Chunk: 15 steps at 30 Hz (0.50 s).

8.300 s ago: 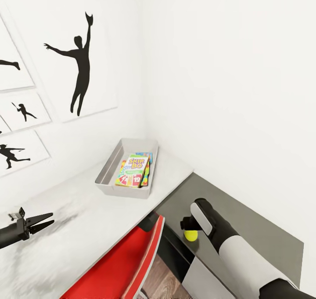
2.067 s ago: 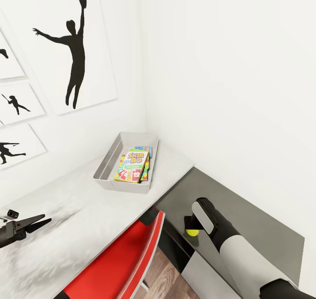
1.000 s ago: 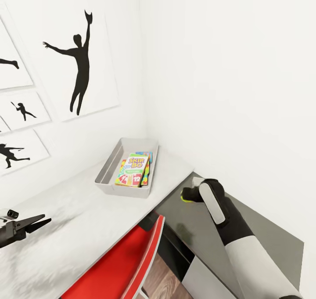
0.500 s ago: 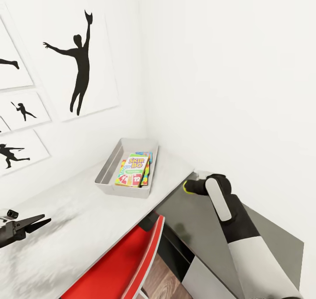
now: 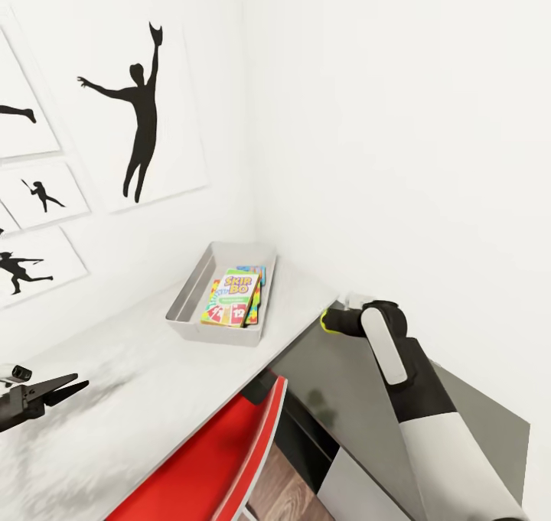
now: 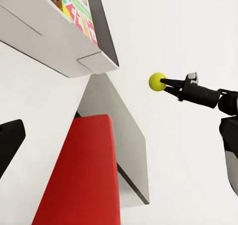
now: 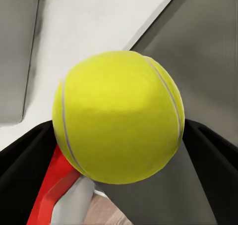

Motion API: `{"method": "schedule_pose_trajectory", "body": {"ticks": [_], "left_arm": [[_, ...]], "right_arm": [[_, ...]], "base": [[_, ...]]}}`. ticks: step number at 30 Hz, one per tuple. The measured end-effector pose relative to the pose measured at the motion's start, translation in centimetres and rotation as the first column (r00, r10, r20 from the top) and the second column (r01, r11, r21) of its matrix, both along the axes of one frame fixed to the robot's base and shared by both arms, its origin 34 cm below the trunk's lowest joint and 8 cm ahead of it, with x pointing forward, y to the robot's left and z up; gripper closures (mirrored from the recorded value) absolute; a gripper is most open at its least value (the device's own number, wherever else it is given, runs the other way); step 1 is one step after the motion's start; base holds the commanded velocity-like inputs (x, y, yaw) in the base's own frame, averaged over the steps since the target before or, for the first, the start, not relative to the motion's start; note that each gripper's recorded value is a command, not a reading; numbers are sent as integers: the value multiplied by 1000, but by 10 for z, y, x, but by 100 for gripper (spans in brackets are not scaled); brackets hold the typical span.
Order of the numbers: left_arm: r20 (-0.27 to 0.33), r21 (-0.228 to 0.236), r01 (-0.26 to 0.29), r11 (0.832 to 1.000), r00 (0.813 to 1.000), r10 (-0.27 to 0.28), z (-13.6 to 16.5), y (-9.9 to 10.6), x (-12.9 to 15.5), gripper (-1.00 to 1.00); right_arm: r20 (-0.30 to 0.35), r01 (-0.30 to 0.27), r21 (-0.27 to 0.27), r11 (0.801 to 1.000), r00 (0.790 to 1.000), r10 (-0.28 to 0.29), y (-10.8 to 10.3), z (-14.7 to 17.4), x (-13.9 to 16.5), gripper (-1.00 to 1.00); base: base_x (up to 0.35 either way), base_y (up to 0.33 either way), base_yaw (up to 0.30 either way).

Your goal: Put all the toys in the child's room - the three board games (two on the bed and one on the table), the two jigsaw puzzles on the table, and the tennis ball on the table - inside the toy box on the table in the child's room.

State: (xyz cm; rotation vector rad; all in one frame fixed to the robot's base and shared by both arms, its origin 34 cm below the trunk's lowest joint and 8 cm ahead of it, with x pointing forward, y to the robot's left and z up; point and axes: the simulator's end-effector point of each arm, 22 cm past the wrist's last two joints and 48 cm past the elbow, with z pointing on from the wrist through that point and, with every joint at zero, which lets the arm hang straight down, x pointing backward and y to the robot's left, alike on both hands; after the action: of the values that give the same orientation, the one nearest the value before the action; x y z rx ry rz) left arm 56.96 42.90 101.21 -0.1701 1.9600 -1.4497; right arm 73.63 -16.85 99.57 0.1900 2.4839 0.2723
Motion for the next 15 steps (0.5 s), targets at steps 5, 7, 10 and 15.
{"method": "schedule_pose_trajectory", "body": {"ticks": [5,7,10,15], "left_arm": [[8,0,0,1000,1000,0,4,0,0,-100],[11,0,0,1000,1000,0,5,0,0,-100],[17,-1,0,1000,1000,0,8,0,0,-100],[25,-1,1,1000,1000,-1,11,0,0,-100]], "right_arm": [[30,-1,3,1000,1000,1,1,14,2,100],[35,0,4,1000,999,0,0,15,1,100],[50,0,7,1000,999,0,1,21,0,100],[93,-2,14,1000,996,0,2,40,1,100]], "base": [[-13,0,1],[-65,0,26],[-49,0,48],[-14,0,72]]}}
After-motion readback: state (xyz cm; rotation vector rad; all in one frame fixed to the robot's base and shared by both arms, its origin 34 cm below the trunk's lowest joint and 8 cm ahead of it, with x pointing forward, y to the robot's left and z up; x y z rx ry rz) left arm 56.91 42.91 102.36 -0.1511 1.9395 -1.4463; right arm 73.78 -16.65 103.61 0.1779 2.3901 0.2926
